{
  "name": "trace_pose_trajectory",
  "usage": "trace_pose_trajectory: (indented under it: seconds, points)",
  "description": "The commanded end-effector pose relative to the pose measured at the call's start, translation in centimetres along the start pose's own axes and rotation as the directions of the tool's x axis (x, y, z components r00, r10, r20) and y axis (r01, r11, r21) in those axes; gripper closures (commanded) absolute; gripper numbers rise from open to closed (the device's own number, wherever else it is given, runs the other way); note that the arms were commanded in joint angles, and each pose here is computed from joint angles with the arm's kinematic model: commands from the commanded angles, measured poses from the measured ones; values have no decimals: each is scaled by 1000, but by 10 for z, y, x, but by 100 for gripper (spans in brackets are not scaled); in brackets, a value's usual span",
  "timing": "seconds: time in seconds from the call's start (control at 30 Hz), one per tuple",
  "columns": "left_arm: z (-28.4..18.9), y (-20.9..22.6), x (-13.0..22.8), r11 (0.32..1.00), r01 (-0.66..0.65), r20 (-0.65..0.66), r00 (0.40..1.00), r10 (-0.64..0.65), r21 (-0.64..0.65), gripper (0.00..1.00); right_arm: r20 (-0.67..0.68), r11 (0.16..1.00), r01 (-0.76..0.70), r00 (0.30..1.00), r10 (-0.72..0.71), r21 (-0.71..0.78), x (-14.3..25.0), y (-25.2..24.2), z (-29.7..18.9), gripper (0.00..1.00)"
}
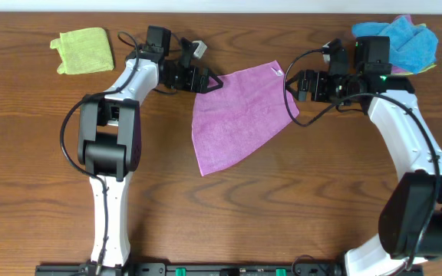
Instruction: Fold the cloth
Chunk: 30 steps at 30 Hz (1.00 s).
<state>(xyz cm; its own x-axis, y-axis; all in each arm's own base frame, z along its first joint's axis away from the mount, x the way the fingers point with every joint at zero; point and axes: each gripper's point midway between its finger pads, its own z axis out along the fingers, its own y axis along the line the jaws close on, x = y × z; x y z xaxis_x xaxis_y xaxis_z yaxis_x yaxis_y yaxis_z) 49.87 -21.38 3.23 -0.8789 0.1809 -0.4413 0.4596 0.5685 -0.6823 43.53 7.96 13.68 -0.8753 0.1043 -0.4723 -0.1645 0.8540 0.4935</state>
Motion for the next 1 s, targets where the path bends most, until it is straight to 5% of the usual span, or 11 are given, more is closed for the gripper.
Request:
trace_pose_trajectory:
  seconds: [0.0, 0.63, 0.97]
  points:
    - [10, 8, 19, 998, 63, -45, 997, -62, 21, 10, 3, 1000, -12, 1000, 12, -11, -1, 1, -1, 1]
    - [-38, -37, -15, 997, 66, -27, 997, -66, 29, 12, 2, 1000, -5, 1000, 5, -10, -1, 1, -1, 1]
    - [-52, -91, -38, 965, 8, 22, 1000, -14, 264, 16, 3, 1000, -4, 1000, 4, -9, -1, 1, -1, 1]
